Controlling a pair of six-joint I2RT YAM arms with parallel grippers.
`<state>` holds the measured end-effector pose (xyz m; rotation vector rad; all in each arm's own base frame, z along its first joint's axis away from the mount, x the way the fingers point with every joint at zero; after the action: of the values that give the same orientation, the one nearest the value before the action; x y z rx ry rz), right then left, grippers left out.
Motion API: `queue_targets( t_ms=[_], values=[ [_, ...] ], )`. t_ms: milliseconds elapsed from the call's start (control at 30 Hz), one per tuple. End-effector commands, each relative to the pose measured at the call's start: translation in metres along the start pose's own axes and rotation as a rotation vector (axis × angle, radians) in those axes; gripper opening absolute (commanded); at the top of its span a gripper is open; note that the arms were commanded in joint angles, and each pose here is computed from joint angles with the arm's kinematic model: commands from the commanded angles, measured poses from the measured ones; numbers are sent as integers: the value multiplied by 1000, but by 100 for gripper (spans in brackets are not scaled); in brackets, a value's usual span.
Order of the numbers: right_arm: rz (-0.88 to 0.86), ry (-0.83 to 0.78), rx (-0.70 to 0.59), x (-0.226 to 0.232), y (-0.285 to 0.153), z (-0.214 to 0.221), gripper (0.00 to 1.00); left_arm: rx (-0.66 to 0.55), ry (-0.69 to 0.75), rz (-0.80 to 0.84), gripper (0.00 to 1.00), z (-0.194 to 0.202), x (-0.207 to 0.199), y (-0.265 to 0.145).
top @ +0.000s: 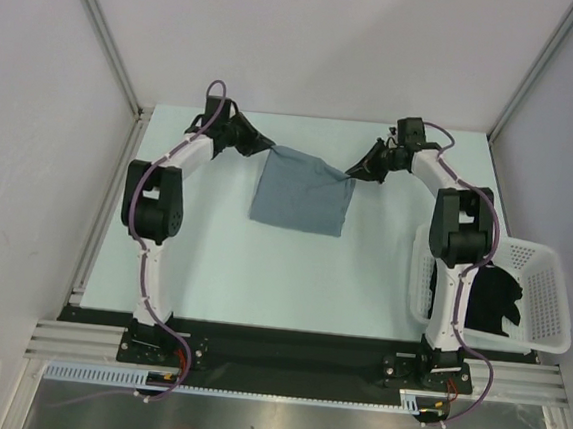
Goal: Fold and stack the t-shirts
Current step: Fold the tshirt
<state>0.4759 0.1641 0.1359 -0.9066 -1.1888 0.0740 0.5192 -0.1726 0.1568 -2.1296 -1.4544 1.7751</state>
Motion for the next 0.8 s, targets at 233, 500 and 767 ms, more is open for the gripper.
queue_targets(
  t_ms=[233, 500, 767],
  values=[
    [-32, -3, 12, 6, 20, -35, 2, -46, -35, 70, 0, -24, 2, 22],
    [-51, 12, 2, 9, 26, -50, 3, -50, -75, 73, 0, -28, 17, 33],
    [-56, 3, -76, 8, 12, -82, 46, -59, 123, -155, 32, -54, 32, 23]
  ],
)
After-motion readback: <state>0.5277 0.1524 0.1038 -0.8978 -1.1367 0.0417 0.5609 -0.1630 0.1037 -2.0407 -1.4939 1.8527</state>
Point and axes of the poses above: each gripper's point midway between its finger pads, its own y axis out along the fingers, its own x axis along the line the jaws close on, z = x × y, the point moved 5 cm from there along -y, back along the fingers, and after that the axes turned 14 degrees about y, right-handed, at the moved point
